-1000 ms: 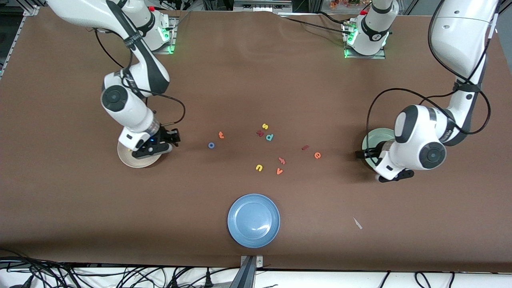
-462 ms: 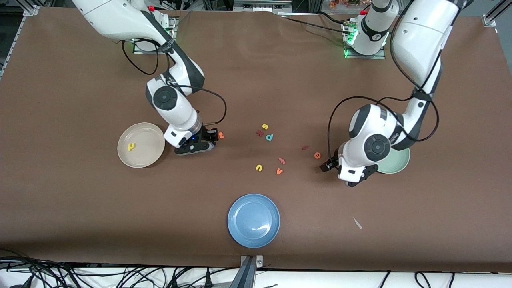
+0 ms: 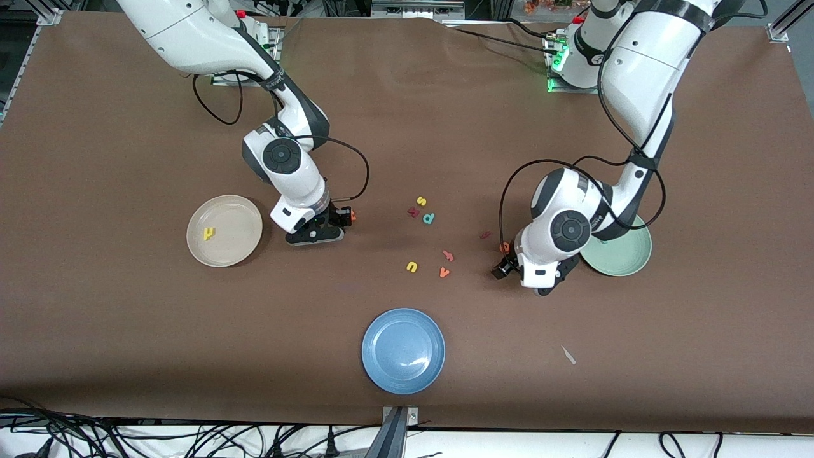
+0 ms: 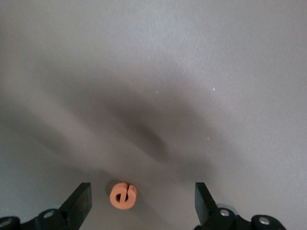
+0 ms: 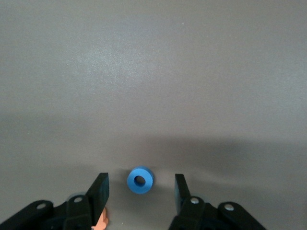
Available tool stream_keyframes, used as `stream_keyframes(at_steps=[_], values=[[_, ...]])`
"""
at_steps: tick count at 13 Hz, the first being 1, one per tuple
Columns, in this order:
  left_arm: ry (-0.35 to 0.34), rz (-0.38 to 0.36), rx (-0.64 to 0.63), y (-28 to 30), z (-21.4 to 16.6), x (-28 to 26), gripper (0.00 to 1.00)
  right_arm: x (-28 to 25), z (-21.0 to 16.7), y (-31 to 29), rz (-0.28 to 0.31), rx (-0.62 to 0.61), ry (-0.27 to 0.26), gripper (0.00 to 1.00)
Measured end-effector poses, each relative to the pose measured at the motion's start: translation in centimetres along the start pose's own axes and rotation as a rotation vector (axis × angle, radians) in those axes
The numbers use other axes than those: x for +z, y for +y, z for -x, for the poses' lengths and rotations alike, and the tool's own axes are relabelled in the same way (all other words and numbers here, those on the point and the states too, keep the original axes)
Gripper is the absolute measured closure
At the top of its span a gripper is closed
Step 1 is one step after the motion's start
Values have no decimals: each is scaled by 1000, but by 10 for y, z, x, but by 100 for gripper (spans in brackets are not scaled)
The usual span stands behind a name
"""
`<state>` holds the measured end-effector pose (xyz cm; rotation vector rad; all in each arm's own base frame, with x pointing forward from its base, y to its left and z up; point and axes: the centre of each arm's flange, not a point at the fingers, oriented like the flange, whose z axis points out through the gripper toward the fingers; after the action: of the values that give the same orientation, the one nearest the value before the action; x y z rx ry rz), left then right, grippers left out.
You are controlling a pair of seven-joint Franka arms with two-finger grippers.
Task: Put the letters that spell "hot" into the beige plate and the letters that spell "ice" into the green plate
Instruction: 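Grasp the orange e with the left gripper while the right grasps o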
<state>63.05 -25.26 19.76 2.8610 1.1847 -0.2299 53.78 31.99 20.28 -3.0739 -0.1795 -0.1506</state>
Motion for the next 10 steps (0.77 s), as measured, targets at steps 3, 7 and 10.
stream_keyframes(at_steps=[3,7,10], values=[[-1,-7,-2,-1,0,3,33,7,2,0,1,0,-11,36],[-12,-29,0,-5,3,16,33,27,12,0,-14,0,-23,36],[-17,-39,9,-5,9,21,38,28,14,-6,-16,11,-12,38]])
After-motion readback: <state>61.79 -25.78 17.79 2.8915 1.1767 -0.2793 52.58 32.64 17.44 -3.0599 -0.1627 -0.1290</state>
